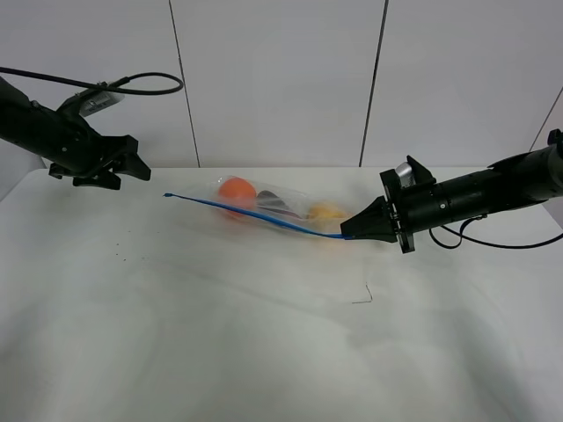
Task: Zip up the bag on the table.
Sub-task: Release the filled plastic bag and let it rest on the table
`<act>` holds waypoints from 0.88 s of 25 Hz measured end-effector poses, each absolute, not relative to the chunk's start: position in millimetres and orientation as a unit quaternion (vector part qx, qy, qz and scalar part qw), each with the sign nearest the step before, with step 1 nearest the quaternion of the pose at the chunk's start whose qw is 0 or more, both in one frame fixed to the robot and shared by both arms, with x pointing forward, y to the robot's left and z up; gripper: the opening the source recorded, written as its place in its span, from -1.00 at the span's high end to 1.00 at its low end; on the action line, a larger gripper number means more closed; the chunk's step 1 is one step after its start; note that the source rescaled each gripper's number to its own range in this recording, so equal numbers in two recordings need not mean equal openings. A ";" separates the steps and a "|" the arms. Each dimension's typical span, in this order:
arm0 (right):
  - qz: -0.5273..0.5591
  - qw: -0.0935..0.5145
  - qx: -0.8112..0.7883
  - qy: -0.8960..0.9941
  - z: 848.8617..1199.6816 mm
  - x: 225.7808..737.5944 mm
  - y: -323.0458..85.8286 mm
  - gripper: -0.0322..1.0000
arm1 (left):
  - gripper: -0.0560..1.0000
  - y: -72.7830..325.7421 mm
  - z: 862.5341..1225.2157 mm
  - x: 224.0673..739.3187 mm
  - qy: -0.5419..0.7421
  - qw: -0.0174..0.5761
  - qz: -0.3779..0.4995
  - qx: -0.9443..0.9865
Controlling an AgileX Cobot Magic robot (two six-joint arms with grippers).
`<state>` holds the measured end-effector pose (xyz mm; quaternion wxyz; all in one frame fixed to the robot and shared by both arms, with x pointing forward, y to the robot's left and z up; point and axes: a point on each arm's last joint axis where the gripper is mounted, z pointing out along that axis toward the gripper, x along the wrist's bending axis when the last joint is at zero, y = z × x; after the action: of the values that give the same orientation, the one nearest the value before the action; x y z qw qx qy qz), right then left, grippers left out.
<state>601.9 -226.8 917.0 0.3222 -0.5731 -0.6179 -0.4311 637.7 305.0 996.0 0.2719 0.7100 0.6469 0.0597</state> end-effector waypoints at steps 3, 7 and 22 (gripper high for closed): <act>-0.431 0.322 -0.573 -0.618 917.0 601.9 -226.8 0.94 | -0.96 311.8 1003.9 634.5 0.659 0.193 0.064 0.724; -0.431 0.322 -0.573 -0.618 917.0 601.9 -226.8 0.94 | -0.96 311.1 1011.9 626.4 0.681 0.094 0.059 0.724; -0.430 0.322 -0.573 -0.619 916.8 601.7 -226.9 0.94 | -0.96 288.6 1015.2 609.1 0.693 -0.001 0.006 0.721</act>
<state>601.7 -226.9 916.8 0.3221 -0.5727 -0.6193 -0.4299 609.1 288.6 1015.2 -0.0008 0.7211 0.6928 0.0062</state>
